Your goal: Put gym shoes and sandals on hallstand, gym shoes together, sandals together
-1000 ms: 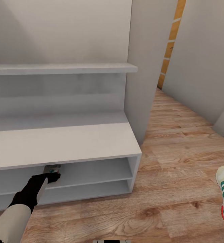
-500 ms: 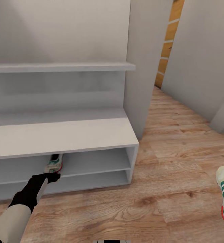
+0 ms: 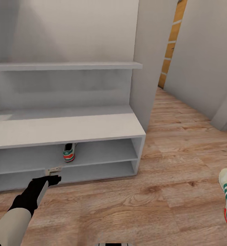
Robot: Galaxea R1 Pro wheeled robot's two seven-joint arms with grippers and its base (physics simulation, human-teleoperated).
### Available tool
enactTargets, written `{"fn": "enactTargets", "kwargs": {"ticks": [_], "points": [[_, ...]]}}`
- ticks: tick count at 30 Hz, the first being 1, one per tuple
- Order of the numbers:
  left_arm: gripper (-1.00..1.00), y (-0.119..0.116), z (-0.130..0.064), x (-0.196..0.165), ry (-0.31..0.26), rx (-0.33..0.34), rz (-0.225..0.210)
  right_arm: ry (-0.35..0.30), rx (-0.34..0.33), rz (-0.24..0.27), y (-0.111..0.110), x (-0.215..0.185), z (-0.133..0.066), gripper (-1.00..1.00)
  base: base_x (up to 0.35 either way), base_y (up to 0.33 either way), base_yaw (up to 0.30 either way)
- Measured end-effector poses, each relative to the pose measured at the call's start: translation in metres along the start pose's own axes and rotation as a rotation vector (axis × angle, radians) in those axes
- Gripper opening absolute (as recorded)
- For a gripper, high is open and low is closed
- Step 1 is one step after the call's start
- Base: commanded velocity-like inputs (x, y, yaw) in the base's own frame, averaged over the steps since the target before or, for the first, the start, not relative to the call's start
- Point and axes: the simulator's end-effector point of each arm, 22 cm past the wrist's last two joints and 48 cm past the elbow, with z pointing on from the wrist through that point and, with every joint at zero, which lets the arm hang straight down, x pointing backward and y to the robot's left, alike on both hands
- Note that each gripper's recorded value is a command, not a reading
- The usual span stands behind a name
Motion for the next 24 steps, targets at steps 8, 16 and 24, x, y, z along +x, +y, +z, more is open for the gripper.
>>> {"fn": "enactTargets", "kwargs": {"ticks": [8,16,24], "points": [[1.00,-0.004,0.000,0.003,-0.006,0.030,-0.014,0.000,0.000,0.000,0.000,0.000,0.000,-1.00,-0.278,0.220,0.000],[1.00,-0.019,0.000,0.074,-0.034,0.178,-0.016,0.001,-0.002,-0.001,0.001,0.001,0.000,-1.00,-0.278,0.220,0.000],[1.00,-0.024,-0.037,0.140,-0.149,0.472,0.018,0.004,-0.003,-0.002,0.002,0.002,0.000,-1.00,-0.238,0.204,0.000]]}}
